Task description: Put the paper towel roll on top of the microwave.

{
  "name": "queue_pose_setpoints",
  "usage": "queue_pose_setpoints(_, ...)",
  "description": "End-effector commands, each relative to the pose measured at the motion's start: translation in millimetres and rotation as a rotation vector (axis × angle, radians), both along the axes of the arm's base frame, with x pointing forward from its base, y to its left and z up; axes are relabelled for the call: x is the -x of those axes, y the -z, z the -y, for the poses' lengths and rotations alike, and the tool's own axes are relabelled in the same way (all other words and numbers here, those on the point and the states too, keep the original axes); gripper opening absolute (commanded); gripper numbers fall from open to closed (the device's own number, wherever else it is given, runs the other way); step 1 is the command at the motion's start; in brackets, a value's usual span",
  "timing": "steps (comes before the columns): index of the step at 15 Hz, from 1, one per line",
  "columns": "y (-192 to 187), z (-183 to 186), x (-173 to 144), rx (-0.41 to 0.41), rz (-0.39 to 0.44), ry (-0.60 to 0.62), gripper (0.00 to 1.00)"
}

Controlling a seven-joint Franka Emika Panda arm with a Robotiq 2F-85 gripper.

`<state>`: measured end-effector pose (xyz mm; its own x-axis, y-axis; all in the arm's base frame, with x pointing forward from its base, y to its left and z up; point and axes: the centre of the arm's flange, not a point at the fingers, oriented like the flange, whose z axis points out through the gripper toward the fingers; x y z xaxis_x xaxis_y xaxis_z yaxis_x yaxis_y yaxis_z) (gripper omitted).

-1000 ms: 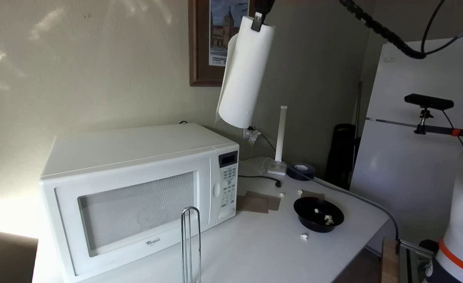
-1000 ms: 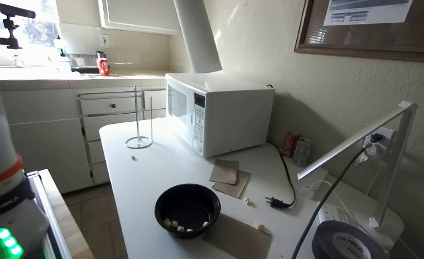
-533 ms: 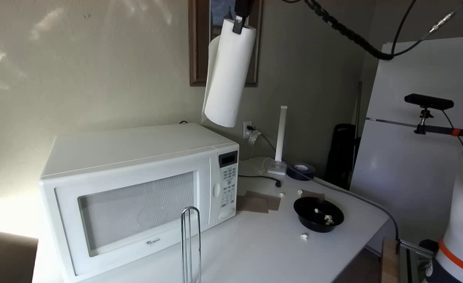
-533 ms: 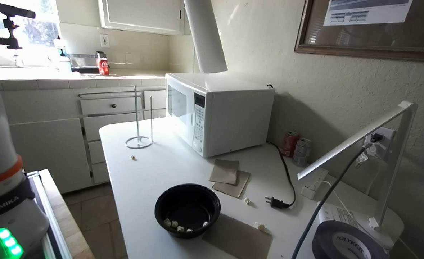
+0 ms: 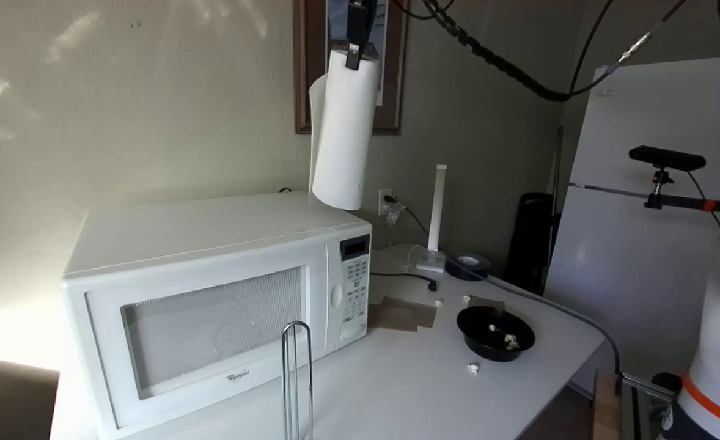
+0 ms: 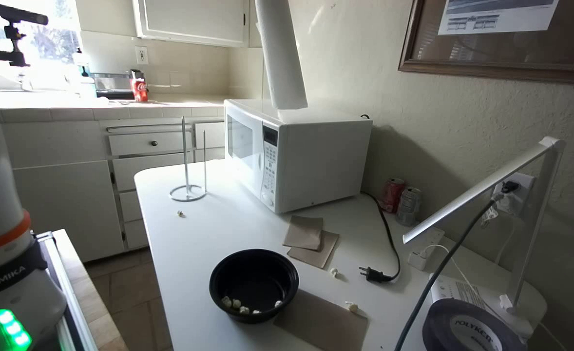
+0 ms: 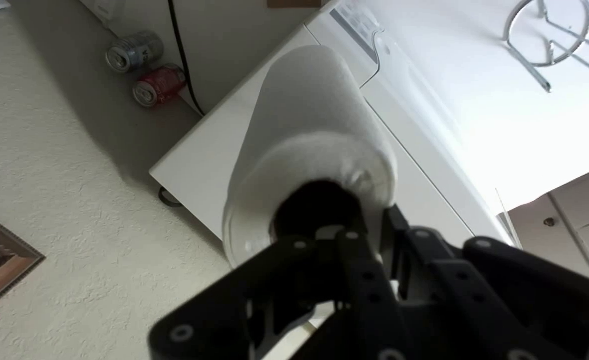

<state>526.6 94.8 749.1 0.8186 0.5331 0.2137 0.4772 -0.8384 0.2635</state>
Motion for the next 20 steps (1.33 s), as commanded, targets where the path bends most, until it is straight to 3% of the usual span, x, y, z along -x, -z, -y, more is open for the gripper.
queue_pose_setpoints(1, -4.2, -3.4, -14.5, -0.007, -0.029, -0.035, 0.03)
queue_pose_setpoints(20, 23.3, -4.1, -40.7, -0.019, -0.088, -0.083, 0.03)
